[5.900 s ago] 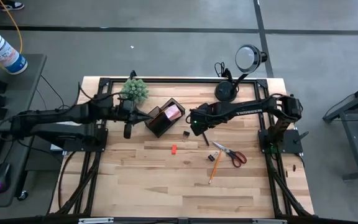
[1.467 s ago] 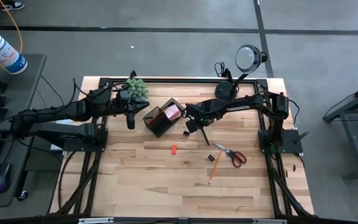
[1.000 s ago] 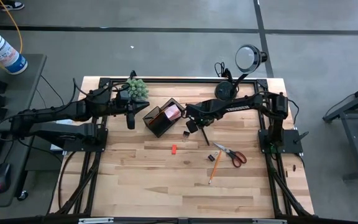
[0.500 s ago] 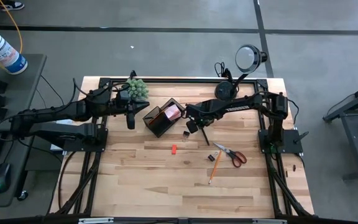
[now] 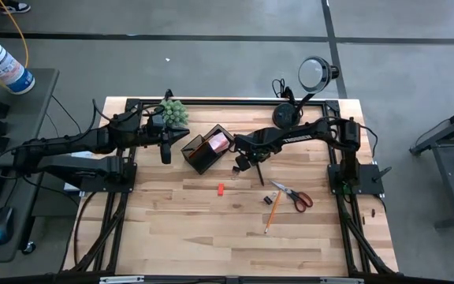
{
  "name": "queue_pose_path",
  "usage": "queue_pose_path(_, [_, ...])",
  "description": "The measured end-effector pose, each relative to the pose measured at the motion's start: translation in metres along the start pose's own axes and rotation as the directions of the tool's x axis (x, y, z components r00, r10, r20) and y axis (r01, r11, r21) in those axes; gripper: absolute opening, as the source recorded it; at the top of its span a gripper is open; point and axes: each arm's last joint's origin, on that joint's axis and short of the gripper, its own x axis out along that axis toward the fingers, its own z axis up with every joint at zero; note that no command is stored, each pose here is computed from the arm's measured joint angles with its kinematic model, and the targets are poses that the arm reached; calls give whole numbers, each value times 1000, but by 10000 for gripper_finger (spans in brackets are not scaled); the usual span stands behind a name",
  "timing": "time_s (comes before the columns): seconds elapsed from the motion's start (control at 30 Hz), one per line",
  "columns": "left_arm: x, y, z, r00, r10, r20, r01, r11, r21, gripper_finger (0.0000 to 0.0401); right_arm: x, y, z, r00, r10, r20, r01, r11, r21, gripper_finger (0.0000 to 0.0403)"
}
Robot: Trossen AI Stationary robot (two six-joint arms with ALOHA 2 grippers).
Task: Pick and place office supplies into organizer
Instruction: Put the black pen into the black desk organizer
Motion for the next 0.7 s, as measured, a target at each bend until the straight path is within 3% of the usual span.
queue_pose_path(0.23, [0,0,0,1000,0,-1,0,1000,0,14,1,0,0,1000,2,-2,-2,1000,-10,74])
queue_pose_path(0.5, [0,0,-1,1000,9,-15,-9,1000,1,14,1,0,0,1000,-1,3,1,1000,-18,21])
queue_pose_path(0.7, [0,0,-1,1000,9,-15,-9,1000,1,14,1,0,0,1000,-6,10,6,1000,-19,28])
